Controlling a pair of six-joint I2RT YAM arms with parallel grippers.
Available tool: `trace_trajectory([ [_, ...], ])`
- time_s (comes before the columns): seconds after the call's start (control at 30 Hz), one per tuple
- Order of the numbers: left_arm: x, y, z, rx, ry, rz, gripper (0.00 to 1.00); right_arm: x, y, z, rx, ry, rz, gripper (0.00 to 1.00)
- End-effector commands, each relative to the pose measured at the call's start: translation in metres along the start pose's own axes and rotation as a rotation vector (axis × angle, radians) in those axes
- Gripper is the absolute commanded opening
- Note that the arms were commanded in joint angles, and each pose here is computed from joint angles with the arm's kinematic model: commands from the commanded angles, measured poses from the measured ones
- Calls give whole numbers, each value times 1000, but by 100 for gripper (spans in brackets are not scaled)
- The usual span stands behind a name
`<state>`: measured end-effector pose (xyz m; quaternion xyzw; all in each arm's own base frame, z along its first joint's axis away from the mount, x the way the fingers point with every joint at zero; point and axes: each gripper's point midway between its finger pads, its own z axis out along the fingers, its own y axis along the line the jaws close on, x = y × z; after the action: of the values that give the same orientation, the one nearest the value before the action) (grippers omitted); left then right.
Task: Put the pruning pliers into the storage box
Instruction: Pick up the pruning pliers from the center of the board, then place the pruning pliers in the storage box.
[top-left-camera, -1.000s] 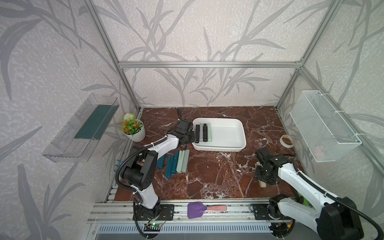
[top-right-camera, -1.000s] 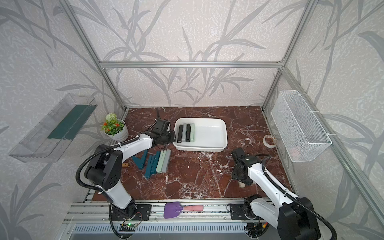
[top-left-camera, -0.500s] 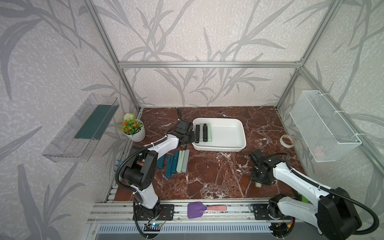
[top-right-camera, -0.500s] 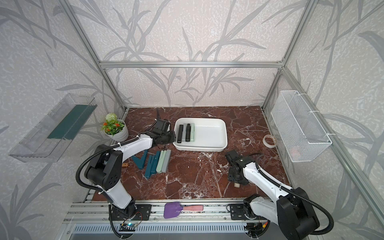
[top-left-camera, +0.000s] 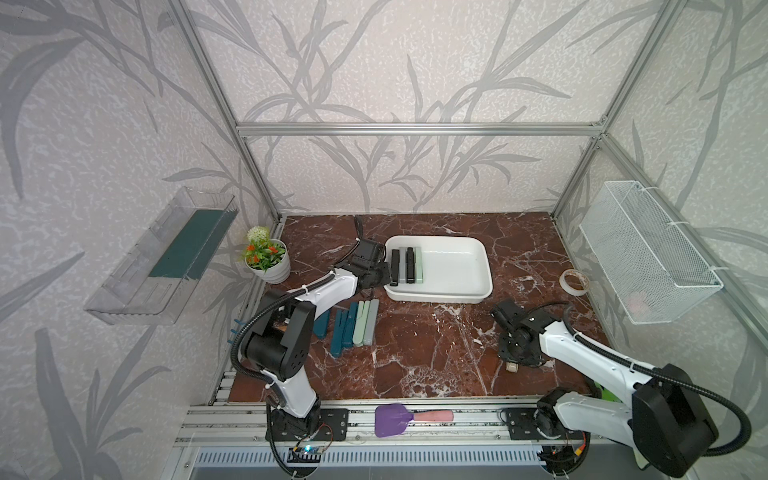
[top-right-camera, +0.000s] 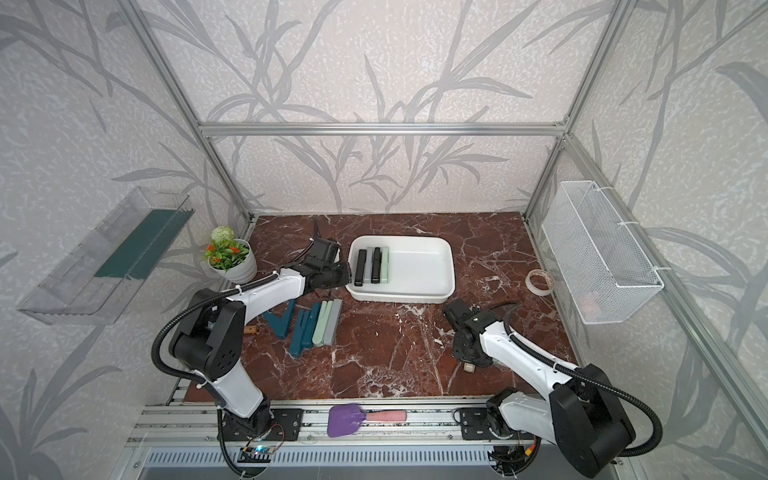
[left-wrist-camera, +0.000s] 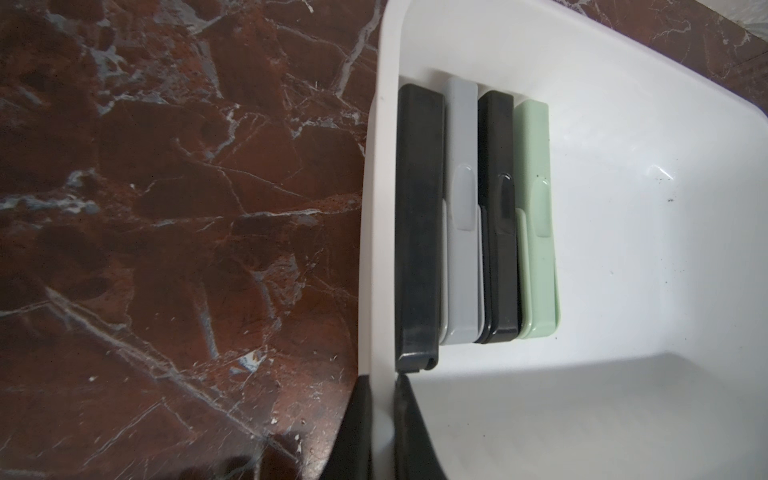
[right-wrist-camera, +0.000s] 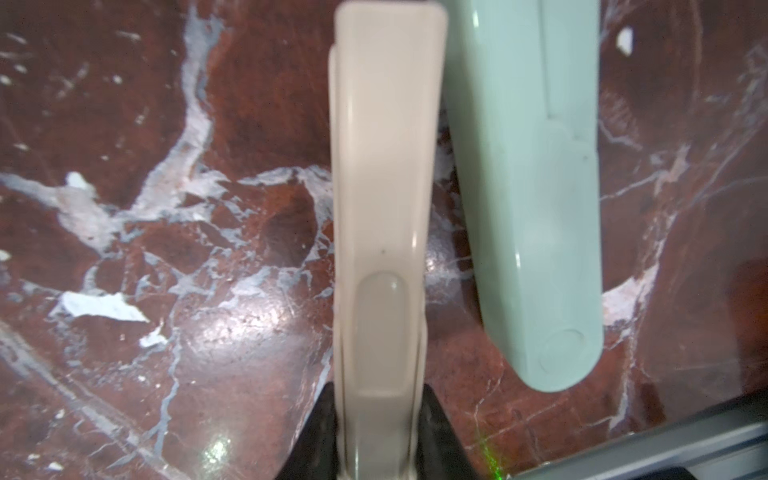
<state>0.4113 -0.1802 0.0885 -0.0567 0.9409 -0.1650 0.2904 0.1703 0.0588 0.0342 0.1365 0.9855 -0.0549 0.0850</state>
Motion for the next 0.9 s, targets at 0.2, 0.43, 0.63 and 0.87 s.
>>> trace_trajectory([
  [0.2, -12, -6, 2, 13, -44, 13, 10, -49, 32, -71, -60, -195, -123, 17],
  [0.43, -12, -7, 1, 16, -47, 10, 10, -112, 106, -121, -226, -339, -279, 17],
  [0.63, -14, -8, -1, 19, -52, 9, 10, -152, 185, -120, -317, -314, -438, 18],
  [0.87, -14, -11, 0, 29, -53, 2, 10, -187, 250, -88, -370, -268, -481, 18],
])
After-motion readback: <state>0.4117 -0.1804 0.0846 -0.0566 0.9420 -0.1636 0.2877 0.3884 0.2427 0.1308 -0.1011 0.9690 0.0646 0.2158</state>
